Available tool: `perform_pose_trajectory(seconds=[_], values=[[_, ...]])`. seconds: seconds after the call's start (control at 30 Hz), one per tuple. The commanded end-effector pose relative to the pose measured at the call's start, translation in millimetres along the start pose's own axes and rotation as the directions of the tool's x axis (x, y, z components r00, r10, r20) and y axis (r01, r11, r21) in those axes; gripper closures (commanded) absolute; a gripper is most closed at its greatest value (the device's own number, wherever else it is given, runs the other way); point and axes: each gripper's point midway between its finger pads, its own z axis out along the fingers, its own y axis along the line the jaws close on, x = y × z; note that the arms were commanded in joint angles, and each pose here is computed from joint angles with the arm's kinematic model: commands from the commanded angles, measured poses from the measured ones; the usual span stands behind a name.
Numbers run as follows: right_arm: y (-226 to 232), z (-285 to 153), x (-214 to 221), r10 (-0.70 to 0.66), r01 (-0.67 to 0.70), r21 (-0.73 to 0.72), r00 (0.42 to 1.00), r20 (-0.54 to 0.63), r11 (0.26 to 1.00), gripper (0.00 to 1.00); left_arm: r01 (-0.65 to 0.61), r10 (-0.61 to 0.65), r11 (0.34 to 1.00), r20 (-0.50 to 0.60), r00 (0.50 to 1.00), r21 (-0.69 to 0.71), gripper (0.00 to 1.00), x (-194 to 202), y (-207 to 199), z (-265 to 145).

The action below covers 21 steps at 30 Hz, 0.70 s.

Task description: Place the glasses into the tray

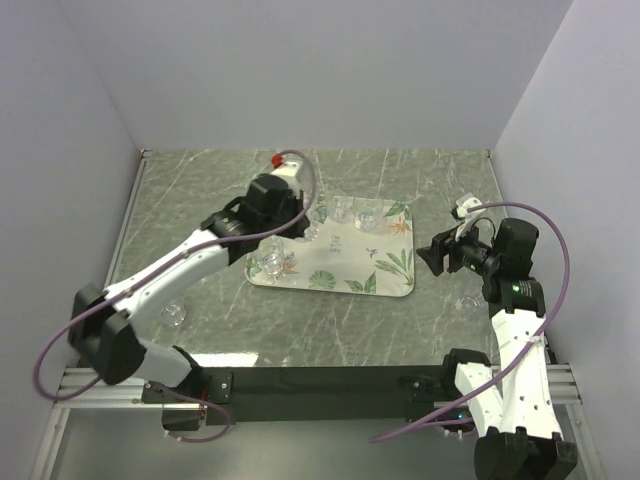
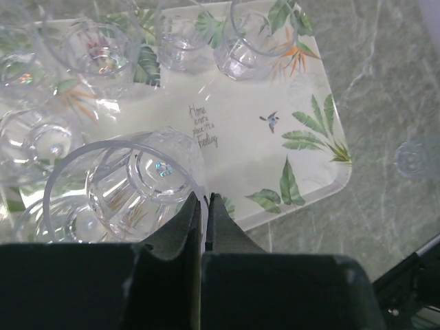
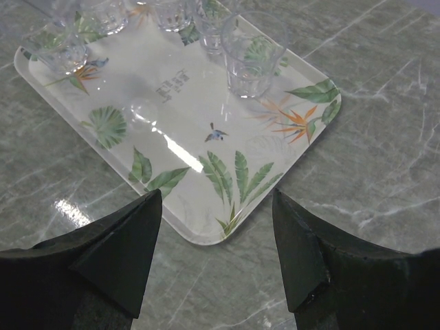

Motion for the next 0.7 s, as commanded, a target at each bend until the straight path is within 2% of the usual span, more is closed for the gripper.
perform_pose_trajectory(seconds=[0.0,0.27,0.67], values=[[-2.3,1.2,-3.5,-0.014,0.014,-0.001,1.0,0.024,1.0,0.28,-0.07,0.07,0.997,0.06,0.996,-0.011,1.0,-25.7,-12.8,18.9],[-2.3,0.5,-3.4,-0.015,0.015,0.0,1.0,0.024,1.0,0.28,-0.148,0.144,0.987,-0.059,0.988,-0.064,1.0,0.3,-6.6,77.3],[-3.6,-0.2,-3.4,-0.016,0.016,0.007,1.0,0.025,1.0,0.28,-0.22,0.198,0.969,-0.172,0.965,-0.114,1.0,33.7,11.4,123.3]])
